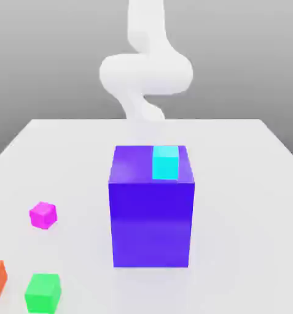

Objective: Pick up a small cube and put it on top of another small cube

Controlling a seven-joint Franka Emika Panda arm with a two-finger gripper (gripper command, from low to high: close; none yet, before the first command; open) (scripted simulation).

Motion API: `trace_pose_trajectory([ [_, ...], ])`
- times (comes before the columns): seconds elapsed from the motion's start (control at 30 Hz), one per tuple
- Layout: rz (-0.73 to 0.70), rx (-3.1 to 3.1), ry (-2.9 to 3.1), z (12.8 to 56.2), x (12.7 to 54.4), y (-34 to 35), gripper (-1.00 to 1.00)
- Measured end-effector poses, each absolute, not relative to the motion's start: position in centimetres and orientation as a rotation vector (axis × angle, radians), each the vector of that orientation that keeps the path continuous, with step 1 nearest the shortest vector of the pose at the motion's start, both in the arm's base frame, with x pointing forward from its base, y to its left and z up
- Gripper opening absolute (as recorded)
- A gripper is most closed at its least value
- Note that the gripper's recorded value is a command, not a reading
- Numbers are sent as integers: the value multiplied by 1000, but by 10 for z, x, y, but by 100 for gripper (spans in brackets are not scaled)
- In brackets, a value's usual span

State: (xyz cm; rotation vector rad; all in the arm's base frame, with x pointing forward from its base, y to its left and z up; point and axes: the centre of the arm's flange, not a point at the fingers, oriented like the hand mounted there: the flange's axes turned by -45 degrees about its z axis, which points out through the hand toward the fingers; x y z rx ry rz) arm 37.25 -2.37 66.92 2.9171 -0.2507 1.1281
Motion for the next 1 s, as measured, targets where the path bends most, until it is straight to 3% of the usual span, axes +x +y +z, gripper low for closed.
trace_pose_trajectory([
  [0.2,889,2877,-818,561,408,-97,0],
  [0.4,654,2723,-1361,452,401,-173,0],
  [0.7,302,2288,-2100,298,323,-254,0],
  [0.93,33,1793,-2578,201,231,-273,0],
  [1.0,10,1755,-2608,182,226,-271,0],
])
